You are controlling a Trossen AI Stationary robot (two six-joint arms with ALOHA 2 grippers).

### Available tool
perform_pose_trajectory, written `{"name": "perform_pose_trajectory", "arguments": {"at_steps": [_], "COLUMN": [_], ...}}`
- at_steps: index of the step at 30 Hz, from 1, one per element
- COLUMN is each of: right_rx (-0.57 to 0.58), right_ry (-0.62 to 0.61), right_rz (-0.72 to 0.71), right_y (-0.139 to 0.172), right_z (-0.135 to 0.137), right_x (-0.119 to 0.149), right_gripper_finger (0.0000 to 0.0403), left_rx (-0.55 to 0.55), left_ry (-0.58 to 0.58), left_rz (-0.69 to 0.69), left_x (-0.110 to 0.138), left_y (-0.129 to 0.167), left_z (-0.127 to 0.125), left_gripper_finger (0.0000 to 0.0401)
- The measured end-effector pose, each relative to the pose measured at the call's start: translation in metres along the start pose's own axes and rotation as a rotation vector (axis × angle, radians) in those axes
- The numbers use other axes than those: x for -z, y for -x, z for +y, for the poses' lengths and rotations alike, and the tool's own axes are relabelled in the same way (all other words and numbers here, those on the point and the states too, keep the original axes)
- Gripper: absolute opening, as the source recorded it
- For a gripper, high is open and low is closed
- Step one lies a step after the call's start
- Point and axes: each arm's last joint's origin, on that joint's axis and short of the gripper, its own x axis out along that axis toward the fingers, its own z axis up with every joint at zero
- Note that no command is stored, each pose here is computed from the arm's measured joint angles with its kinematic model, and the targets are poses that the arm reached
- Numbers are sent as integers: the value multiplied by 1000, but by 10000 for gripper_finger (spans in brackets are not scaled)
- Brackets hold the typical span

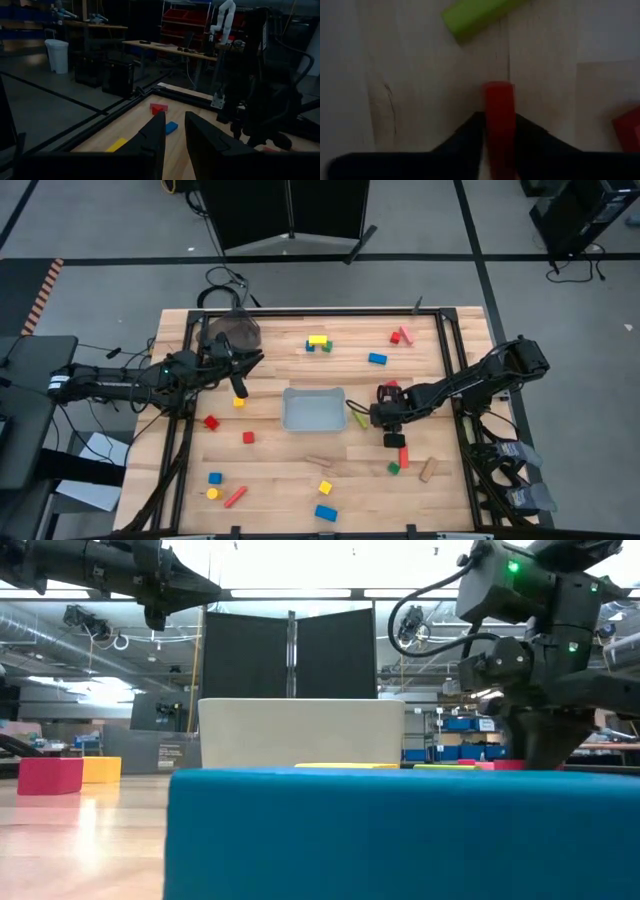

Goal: Sort blocks by size
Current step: Put the middle red rectangular block into the gray bin, then put the top yellow cube block into the black bin

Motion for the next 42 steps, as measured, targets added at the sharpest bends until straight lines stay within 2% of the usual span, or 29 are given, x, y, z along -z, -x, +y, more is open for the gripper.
{"name": "perform_pose_trajectory", "arguments": {"at_steps": [1,5,10,16,19,22,30,33,35,42], "right_rx": [9,51,101,103,72,40,30,28,31,71], "right_ry": [-5,-42,-85,-26,31,78,112,87,89,82], "right_rz": [1,-3,-149,-472,-644,-742,-693,-670,-644,-625], "right_y": [1,10,42,79,86,86,59,49,42,45], "right_z": [-1,-5,-8,-3,3,8,15,16,17,15], "right_x": [0,5,-7,-50,-75,-95,-127,-134,-135,-134], "right_gripper_finger": [70,70,70,70,70,70,70,70,87,214], "left_rx": [0,0,-31,-67,-73,-77,-89,-91,-91,-93], "left_ry": [0,10,51,64,64,64,69,66,67,67], "left_rz": [0,5,39,93,109,128,173,180,178,184], "left_x": [0,0,4,11,13,16,23,24,24,25], "left_y": [0,0,0,-1,-3,-6,-10,-11,-11,-11], "left_z": [0,0,1,2,2,2,1,1,1,1], "left_gripper_finger": [80,80,80,80,80,80,81,81,81,81]}}
